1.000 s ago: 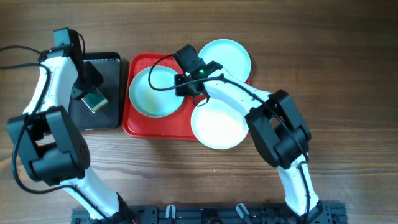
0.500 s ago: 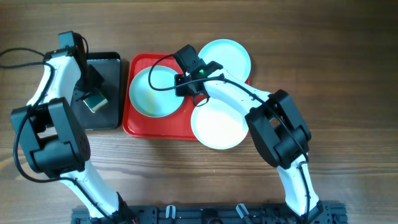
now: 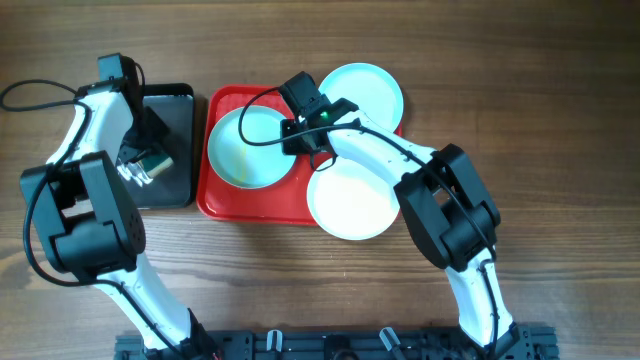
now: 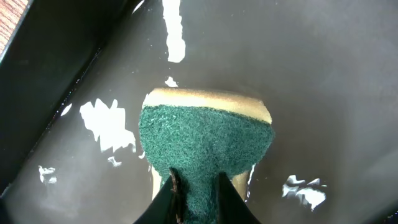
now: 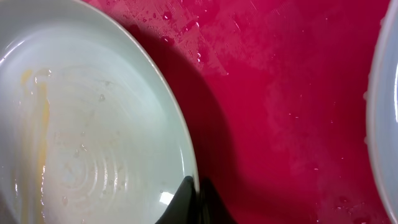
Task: Clean dirty plates on tray and stack at the side
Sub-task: 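Grasp the green sponge in the black tray with the left gripper, then lift the sponge with the left gripper while right gripper holds plate rim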
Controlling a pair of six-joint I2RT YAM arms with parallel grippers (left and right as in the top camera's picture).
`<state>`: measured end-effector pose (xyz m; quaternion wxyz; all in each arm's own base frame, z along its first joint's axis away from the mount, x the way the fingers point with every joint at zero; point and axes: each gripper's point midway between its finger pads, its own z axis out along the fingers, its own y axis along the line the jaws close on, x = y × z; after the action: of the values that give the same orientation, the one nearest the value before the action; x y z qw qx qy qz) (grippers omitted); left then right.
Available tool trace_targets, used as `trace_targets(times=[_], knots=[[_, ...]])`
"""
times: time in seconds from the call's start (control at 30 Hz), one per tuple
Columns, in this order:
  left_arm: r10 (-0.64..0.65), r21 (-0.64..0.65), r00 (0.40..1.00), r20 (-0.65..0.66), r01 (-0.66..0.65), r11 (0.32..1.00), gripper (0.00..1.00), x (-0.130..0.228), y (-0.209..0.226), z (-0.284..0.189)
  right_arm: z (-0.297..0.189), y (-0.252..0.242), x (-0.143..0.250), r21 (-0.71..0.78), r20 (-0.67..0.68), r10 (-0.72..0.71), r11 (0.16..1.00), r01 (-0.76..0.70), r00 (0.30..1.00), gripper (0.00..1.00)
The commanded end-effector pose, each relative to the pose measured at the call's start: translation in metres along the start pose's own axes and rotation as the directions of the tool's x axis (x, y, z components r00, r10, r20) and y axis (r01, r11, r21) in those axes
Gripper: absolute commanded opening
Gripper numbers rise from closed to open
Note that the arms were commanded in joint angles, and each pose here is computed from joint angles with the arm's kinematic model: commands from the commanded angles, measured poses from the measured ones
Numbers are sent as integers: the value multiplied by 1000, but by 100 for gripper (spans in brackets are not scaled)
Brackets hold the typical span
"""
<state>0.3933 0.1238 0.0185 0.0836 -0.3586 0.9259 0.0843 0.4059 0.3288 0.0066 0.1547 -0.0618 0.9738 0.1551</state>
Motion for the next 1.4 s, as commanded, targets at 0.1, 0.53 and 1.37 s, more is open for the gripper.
trace_targets(times=[0.1, 0.53, 1.37], knots=[[-1, -23, 999, -50, 0, 1000, 27, 14, 6, 19, 19, -18, 13, 75, -33, -21, 997, 23, 999, 4], [5, -29, 995, -96, -8, 1000, 29, 41, 13, 40, 19, -18, 13, 75, -33, -21, 997, 23, 999, 5], [36, -4, 998, -53, -36, 999, 41, 13, 7, 1, 19, -18, 13, 74, -32, -21, 997, 23, 999, 6]])
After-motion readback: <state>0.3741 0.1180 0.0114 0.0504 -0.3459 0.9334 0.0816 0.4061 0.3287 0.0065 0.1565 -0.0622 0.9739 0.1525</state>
